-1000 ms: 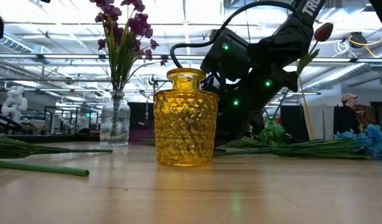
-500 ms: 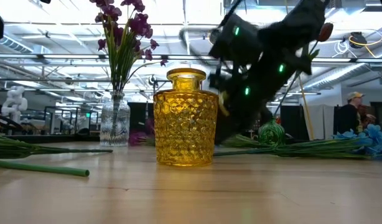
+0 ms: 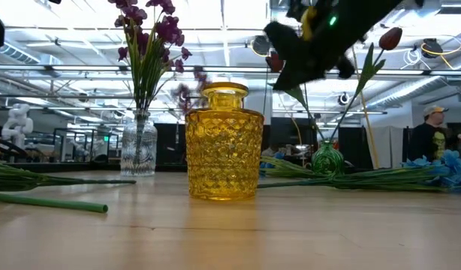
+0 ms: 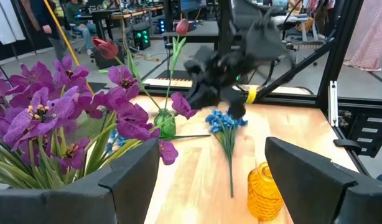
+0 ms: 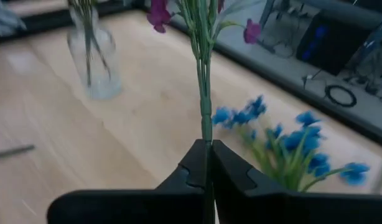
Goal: Sort flowers into vase by color
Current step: Put the violet flowers into the transparent vase
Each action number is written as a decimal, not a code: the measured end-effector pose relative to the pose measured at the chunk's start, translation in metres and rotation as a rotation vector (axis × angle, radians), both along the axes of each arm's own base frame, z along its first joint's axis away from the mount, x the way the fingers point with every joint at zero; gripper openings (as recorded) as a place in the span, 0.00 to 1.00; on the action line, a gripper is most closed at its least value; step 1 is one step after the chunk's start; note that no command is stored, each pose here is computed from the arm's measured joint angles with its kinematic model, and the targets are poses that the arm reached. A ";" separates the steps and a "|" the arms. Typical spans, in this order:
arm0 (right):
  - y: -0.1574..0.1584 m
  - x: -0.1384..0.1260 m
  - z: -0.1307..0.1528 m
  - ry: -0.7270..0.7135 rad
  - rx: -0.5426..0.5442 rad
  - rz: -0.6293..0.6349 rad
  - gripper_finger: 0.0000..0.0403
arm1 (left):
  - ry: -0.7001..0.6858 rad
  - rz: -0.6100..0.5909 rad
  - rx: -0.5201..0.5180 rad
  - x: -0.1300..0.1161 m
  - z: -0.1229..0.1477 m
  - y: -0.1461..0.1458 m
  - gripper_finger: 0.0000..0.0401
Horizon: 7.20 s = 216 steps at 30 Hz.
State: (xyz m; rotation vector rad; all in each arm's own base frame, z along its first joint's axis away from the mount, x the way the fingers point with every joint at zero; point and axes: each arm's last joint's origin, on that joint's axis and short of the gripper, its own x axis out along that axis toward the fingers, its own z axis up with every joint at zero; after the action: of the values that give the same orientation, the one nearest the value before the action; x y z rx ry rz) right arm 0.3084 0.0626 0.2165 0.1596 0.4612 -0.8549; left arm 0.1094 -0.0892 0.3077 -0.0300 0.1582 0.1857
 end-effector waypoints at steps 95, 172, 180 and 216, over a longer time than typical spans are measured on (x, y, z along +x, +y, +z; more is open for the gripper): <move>0.100 0.034 0.050 -0.734 -0.291 0.795 0.00 | -0.414 -0.199 0.150 0.098 0.067 -0.093 0.36; 0.084 -0.022 0.074 -0.209 -0.223 0.617 0.52 | -0.294 0.183 0.060 -0.082 0.080 0.099 0.07; 0.083 -0.021 0.074 -0.179 -0.267 0.625 0.52 | -0.214 0.185 0.079 -0.070 0.058 0.091 0.07; 0.082 -0.022 0.087 -0.204 -0.369 0.648 0.52 | -0.424 0.154 0.074 -0.067 0.070 0.087 0.07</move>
State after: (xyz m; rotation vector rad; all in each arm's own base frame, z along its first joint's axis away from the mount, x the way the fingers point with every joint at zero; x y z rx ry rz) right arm 0.2868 0.1444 0.3033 -0.2347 0.1363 -0.2691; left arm 0.0427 -0.0027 0.3779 -0.0073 -0.2746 0.3336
